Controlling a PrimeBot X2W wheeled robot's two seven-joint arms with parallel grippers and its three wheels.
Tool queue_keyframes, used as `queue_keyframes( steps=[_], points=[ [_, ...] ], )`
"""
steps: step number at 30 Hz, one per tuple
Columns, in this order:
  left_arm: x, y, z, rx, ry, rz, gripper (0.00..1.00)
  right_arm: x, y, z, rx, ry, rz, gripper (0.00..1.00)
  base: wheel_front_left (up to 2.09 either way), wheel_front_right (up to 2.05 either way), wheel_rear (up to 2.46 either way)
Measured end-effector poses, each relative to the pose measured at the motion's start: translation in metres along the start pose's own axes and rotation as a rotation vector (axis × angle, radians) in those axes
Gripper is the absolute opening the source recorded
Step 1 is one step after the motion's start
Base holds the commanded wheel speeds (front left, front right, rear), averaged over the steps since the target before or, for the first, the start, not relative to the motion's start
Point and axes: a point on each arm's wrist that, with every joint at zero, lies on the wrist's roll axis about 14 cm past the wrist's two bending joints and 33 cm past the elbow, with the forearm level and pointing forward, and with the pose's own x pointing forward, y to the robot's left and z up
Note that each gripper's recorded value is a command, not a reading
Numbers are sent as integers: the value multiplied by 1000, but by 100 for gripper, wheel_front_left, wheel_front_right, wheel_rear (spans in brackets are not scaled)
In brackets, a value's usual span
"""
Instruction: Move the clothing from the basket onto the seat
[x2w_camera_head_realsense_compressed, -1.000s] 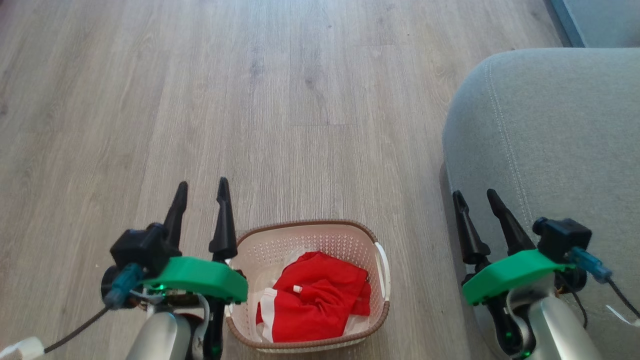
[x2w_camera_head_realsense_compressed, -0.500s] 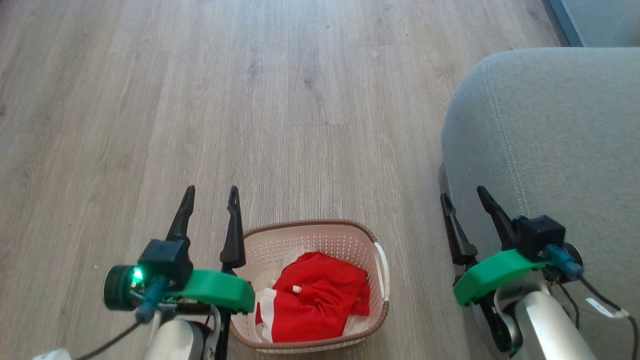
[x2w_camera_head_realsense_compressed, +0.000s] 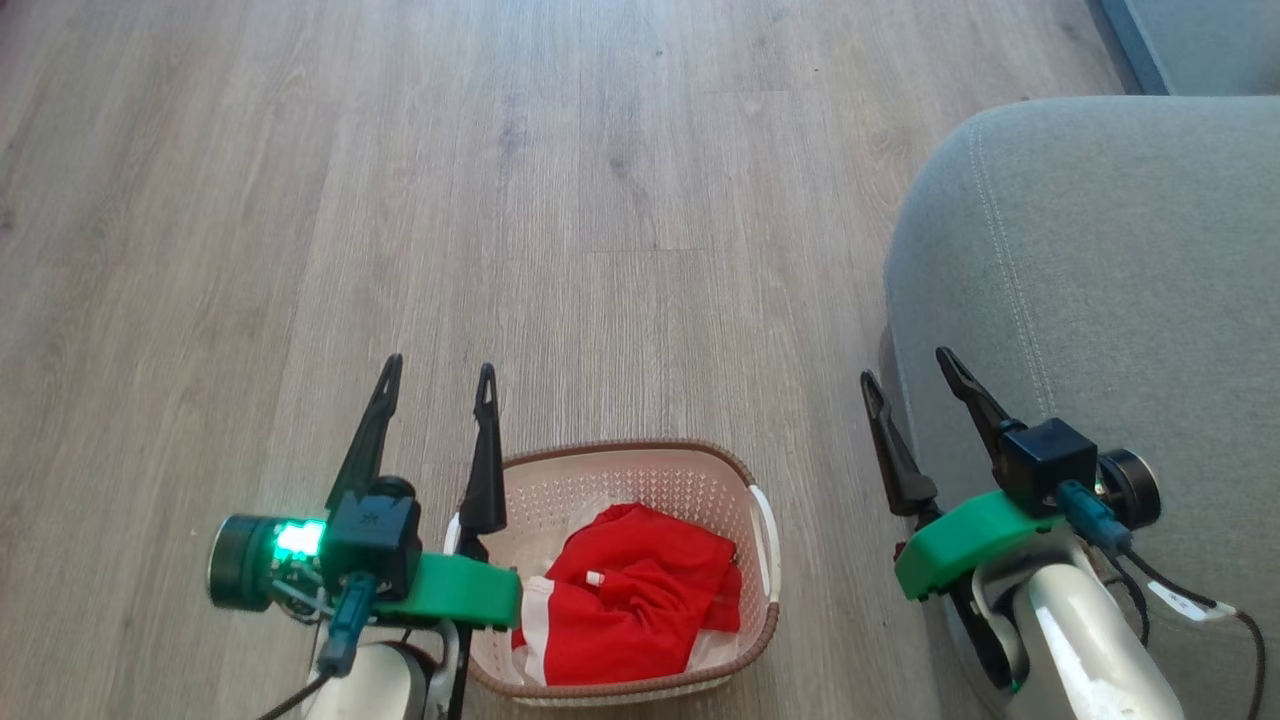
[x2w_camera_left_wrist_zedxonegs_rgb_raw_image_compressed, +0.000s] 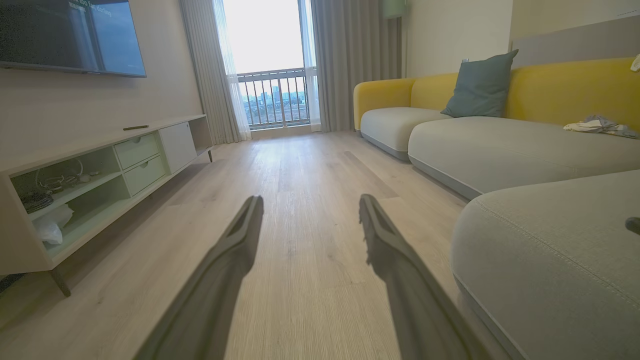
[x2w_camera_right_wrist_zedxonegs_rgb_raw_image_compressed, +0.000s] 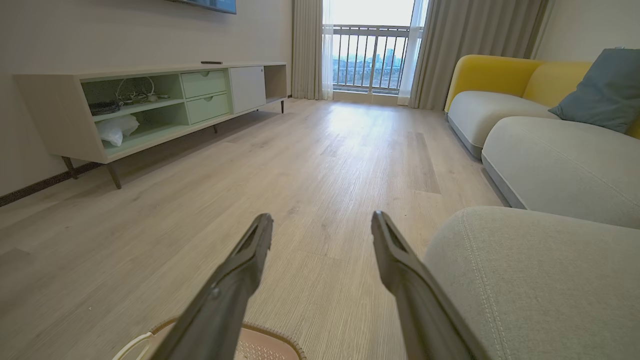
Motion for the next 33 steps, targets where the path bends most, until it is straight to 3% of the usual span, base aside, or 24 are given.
queue_keyframes(
  steps=[18, 33],
  points=[
    [-2, -7, -12, -25, 40, -44, 100, 1, -3, 0, -3, -2, -8, 100, 0, 0, 0],
    [-26, -52, -117, -67, 364, -273, 100, 20, -40, -15, -41, 29, -88, 100, 0, 0, 0]
  ],
)
